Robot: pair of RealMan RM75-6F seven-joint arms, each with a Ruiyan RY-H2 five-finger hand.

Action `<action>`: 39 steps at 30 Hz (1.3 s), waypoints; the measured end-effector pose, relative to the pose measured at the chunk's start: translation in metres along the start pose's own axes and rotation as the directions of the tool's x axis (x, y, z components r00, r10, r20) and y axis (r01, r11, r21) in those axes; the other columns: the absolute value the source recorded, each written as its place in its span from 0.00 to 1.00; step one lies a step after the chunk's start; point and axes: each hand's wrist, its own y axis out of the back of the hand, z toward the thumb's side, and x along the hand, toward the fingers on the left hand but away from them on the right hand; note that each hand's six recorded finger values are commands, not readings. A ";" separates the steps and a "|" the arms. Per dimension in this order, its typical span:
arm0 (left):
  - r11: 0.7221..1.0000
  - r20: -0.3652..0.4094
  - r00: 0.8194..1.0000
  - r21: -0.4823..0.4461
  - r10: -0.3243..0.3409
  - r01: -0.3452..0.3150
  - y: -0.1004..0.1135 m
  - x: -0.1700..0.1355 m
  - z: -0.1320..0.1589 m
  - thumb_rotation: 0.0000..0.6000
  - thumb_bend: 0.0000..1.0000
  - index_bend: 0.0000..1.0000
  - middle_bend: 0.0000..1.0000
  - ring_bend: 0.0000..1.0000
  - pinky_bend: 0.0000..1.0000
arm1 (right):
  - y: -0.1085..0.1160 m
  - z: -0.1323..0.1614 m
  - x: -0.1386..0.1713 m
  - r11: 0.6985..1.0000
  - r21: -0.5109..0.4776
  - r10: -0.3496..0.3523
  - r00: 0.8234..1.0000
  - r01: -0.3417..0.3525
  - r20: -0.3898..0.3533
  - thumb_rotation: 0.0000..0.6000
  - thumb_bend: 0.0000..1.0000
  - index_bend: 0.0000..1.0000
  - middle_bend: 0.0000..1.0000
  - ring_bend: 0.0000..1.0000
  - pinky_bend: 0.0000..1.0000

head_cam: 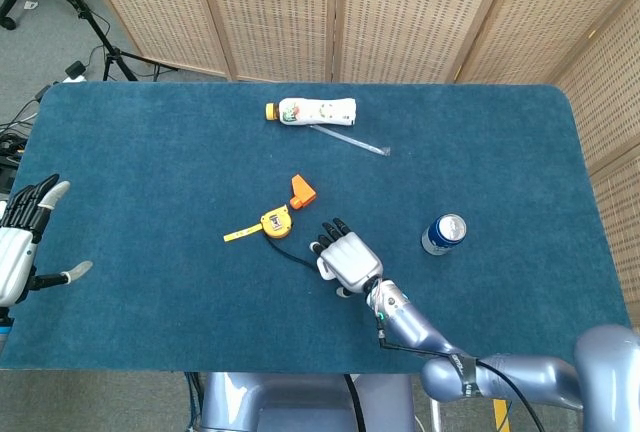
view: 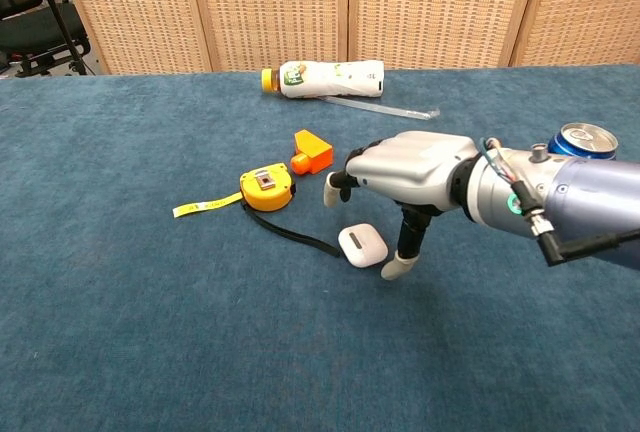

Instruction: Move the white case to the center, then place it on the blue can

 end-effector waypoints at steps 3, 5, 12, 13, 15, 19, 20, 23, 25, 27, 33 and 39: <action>1.000 0.000 1.000 -0.006 -0.001 0.001 0.001 0.000 -0.001 1.00 0.00 0.00 0.00 0.00 0.00 | -0.002 0.002 -0.005 1.000 0.015 0.005 1.000 -0.005 0.005 1.00 0.20 0.23 0.23 0.08 0.07; 1.000 0.001 1.000 -0.007 0.001 -0.001 0.001 0.001 -0.001 1.00 0.00 0.00 0.00 0.00 0.00 | -0.004 0.002 -0.008 1.000 0.009 0.011 1.000 -0.011 0.011 1.00 0.24 0.24 0.23 0.08 0.07; 1.000 -0.002 1.000 -0.016 0.001 -0.001 0.003 0.001 -0.002 1.00 0.00 0.00 0.00 0.00 0.00 | -0.009 0.005 -0.017 0.999 0.007 0.033 0.999 -0.033 0.018 1.00 0.26 0.29 0.24 0.09 0.07; 1.000 -0.002 1.000 -0.018 0.002 -0.002 0.003 0.001 -0.003 1.00 0.00 0.00 0.00 0.00 0.00 | -0.010 0.006 -0.018 0.999 0.007 0.035 0.999 -0.035 0.018 1.00 0.26 0.30 0.25 0.10 0.07; 1.000 -0.004 1.000 -0.022 0.002 -0.002 0.003 0.002 -0.003 1.00 0.00 0.00 0.00 0.00 0.00 | -0.012 0.007 -0.021 0.999 0.007 0.037 0.999 -0.038 0.020 1.00 0.29 0.33 0.28 0.12 0.07; 1.000 -0.005 1.000 -0.023 -0.002 0.002 0.003 0.002 -0.004 1.00 0.00 0.00 0.00 0.00 0.00 | -0.015 0.007 -0.027 0.999 0.015 0.039 0.999 -0.040 0.024 1.00 0.32 0.41 0.35 0.17 0.07; 1.000 -0.005 1.000 -0.023 -0.004 0.004 0.003 0.003 -0.004 1.00 0.00 0.00 0.00 0.00 0.00 | -0.016 0.007 -0.028 0.999 0.016 0.039 0.999 -0.039 0.026 1.00 0.33 0.44 0.39 0.20 0.08; 1.000 -0.005 1.000 -0.025 -0.005 0.005 0.003 0.004 -0.005 1.00 0.00 0.00 0.00 0.00 0.00 | -0.016 0.008 -0.031 1.000 0.009 0.030 0.999 -0.030 0.026 1.00 0.39 0.51 0.48 0.28 0.13; 1.000 -0.005 1.000 -0.025 -0.005 0.005 0.003 0.004 -0.005 1.00 0.00 0.00 0.00 0.00 0.00 | -0.014 0.009 -0.032 1.000 0.003 0.013 1.000 -0.013 0.019 1.00 0.42 0.53 0.50 0.29 0.14; 1.000 -0.006 1.000 -0.027 -0.006 0.006 0.003 0.005 -0.005 1.00 0.00 0.00 0.00 0.00 0.00 | -0.012 0.010 -0.032 1.000 -0.001 -0.004 1.000 0.004 0.010 1.00 0.43 0.53 0.50 0.30 0.14; 1.000 -0.006 1.000 -0.026 -0.009 0.008 0.003 0.005 -0.005 1.00 0.00 0.00 0.00 0.00 0.00 | 0.003 0.010 -0.027 0.998 -0.015 -0.066 0.998 0.065 -0.018 1.00 0.47 0.53 0.50 0.30 0.14; 1.000 0.001 1.000 -0.024 -0.011 0.011 0.002 0.004 -0.004 1.00 0.00 0.00 0.00 0.00 0.00 | 0.044 -0.001 -0.003 0.987 -0.016 -0.160 0.986 0.159 -0.040 1.00 0.47 0.53 0.50 0.30 0.14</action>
